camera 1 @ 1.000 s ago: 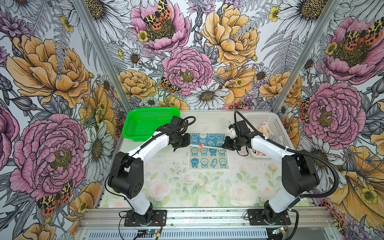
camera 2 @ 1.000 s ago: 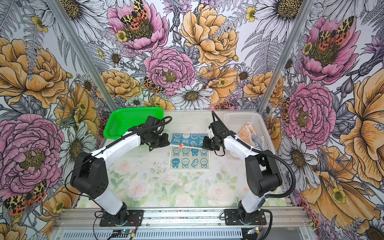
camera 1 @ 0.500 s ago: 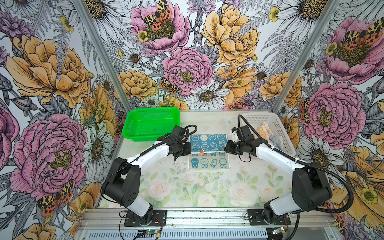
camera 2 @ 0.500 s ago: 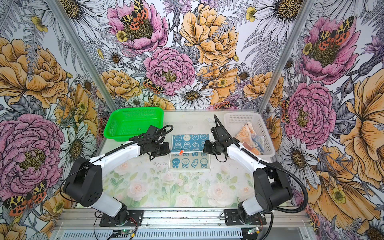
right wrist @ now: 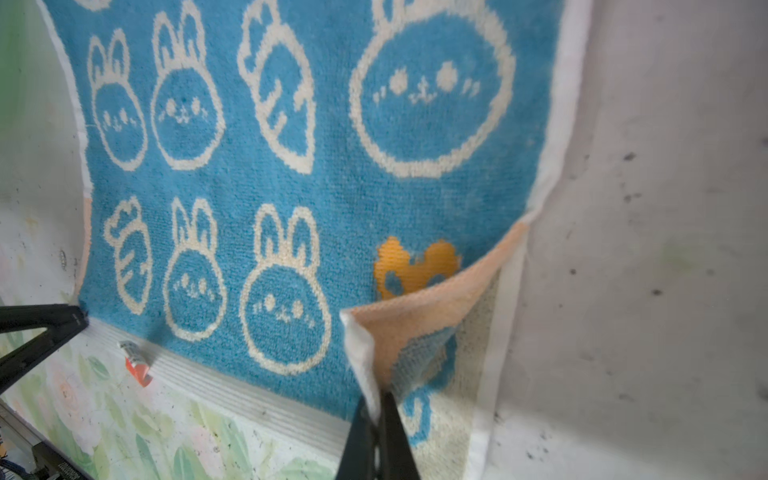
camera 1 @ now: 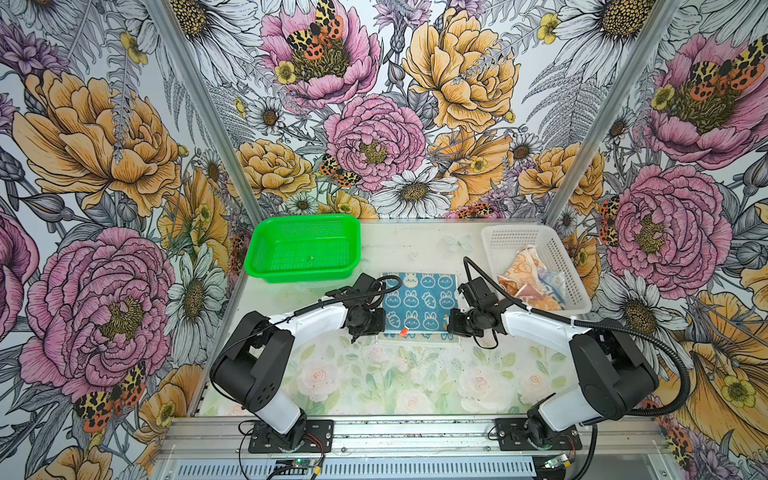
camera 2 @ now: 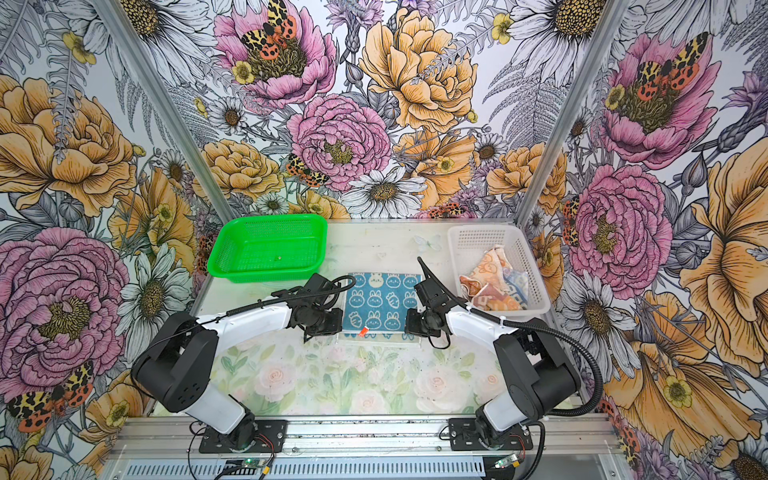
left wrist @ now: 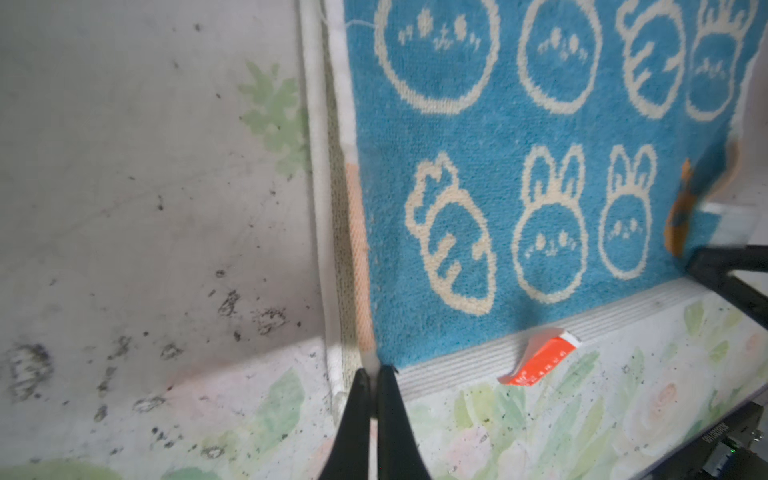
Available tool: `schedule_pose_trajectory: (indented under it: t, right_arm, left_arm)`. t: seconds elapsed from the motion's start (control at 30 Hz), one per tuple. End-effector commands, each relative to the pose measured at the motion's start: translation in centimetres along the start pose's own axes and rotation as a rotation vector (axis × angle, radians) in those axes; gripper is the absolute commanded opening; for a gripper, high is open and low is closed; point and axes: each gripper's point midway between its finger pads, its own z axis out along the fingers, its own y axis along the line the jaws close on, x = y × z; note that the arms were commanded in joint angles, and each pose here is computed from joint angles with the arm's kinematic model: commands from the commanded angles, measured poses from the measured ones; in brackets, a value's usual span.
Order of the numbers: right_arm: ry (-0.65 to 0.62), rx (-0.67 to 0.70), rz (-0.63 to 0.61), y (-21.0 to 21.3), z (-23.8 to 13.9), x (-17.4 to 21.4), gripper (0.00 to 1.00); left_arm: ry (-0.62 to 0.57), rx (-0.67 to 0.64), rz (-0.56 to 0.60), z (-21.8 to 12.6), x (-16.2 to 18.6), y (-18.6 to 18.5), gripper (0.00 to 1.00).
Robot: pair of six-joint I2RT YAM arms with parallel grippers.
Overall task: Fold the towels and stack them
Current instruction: 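Lower the held edge with both grippers, folding it over the farther half, then press the folded edge down with both grippers and open them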
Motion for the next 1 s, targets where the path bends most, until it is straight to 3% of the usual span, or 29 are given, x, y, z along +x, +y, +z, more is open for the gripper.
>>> schedule_pose_trajectory:
  t: [0.0,0.23,0.37,0.53,0.7,0.97]
  right_arm:
    - [-0.019,0.085,0.026,-2.0,0.6,0.0,0.01]
    - [-0.028,0.101,0.030,-2.4,0.5,0.1,0.10]
    - [-0.026,0.109,0.033,-2.5,0.6,0.2,0.22]
    - [-0.037,0.107,0.032,-2.4,0.3,0.0,0.24]
    - [-0.055,0.090,0.032,-1.9,-0.2,-0.4,0.24]
    - [-0.091,0.061,0.026,-1.0,-1.4,-1.1,0.05]
  left_arm:
    - [-0.031,-0.113,-0.021,0.2,-0.6,2.2,0.00]
    - [-0.037,-0.097,-0.013,0.2,-1.4,1.5,0.00]
    - [-0.038,-0.093,-0.009,0.2,-1.4,1.2,0.00]
    - [-0.040,-0.090,-0.005,0.1,-1.4,1.1,0.00]
    - [-0.037,-0.087,-0.004,0.1,-1.3,1.0,0.00]
    - [-0.067,-0.070,-0.001,-0.7,-2.4,0.5,0.00]
